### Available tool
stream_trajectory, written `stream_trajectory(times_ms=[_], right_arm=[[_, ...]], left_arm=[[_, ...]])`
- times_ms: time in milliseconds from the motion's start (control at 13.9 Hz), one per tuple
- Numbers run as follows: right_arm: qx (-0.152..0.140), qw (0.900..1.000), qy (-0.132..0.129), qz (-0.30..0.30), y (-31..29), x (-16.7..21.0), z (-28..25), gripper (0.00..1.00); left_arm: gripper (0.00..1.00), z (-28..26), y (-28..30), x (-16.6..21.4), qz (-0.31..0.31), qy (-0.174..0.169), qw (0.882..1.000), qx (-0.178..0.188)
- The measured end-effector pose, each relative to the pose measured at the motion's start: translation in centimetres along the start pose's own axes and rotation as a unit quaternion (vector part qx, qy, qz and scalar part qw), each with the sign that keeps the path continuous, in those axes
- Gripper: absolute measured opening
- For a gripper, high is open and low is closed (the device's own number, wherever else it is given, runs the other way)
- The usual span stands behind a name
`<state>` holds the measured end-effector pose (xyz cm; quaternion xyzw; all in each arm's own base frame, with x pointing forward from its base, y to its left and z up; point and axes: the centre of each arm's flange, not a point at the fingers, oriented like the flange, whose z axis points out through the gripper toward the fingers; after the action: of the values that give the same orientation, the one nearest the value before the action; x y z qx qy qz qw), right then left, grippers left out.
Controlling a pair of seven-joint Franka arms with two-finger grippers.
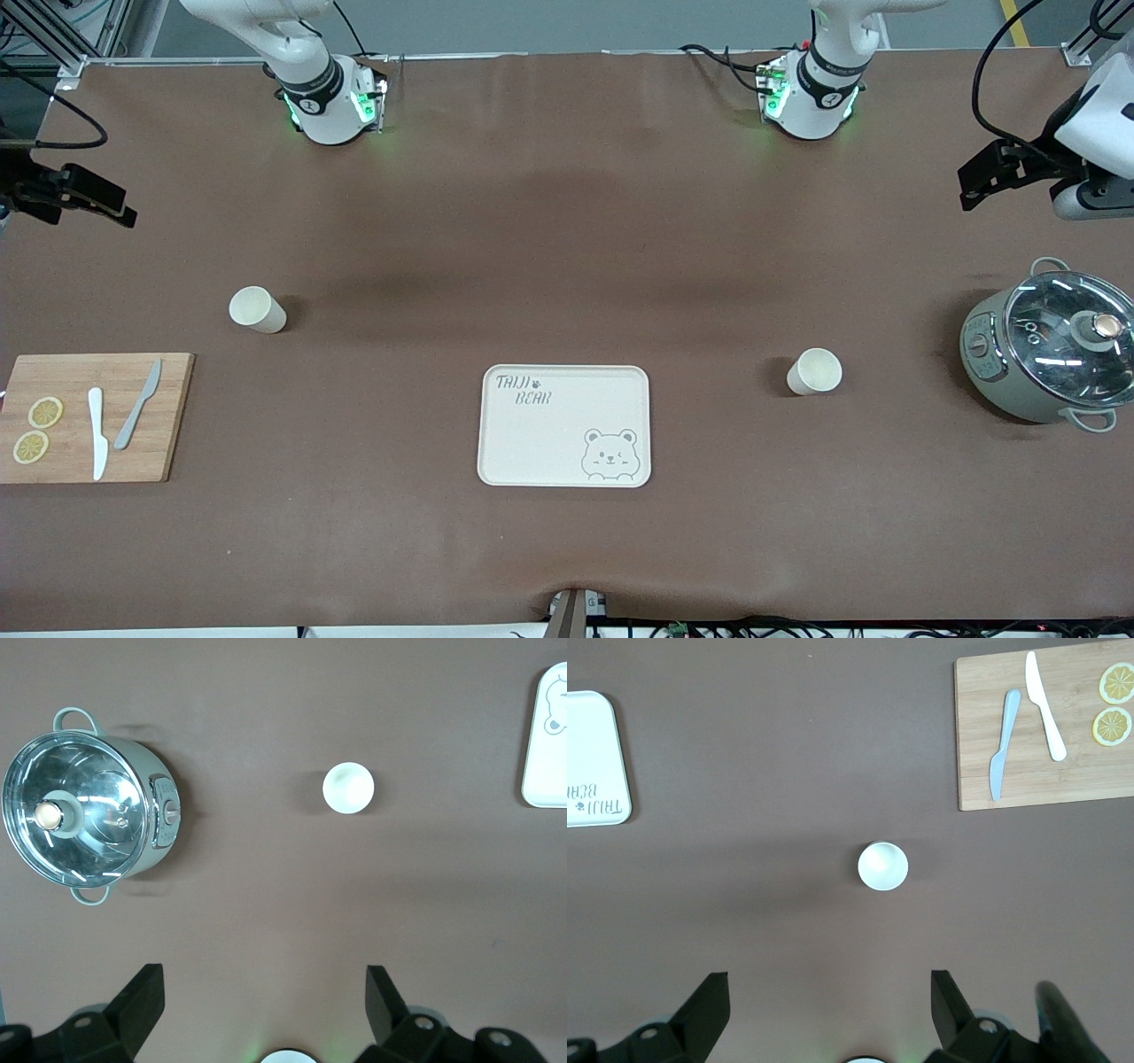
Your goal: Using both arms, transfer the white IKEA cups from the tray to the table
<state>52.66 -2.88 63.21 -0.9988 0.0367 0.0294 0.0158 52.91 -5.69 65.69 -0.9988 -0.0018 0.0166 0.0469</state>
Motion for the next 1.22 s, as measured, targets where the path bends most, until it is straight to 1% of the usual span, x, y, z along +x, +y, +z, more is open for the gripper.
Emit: stream_trajectory(times_ms=[143, 287, 717, 1219], right_arm=[[-0.012, 1.0, 0.015, -0.002, 0.26, -0.15, -0.78, 1.0], [-0.024, 1.0, 0.02, -0.002, 0.44, -0.1, -1.0, 1.0], [-0.025, 1.0, 0.019, -0.003, 0.39, -0.09, -0.95, 1.0], [-0.025, 0.999, 0.019, -0.022, 0.39, -0.08, -0.96, 1.0]], left_arm=[[1.0, 0.2, 0.13, 0.09, 0.001, -0.002, 1.0, 0.0], [1.0, 0.42, 0.17, 0.2, 0.002, -0.004, 1.0, 0.0], [1.0, 0.63, 0.04, 0.28, 0.0, -0.006, 1.0, 0.0], [1.0, 0.6, -0.19, 0.28, -0.002, -0.006, 1.0, 0.0]])
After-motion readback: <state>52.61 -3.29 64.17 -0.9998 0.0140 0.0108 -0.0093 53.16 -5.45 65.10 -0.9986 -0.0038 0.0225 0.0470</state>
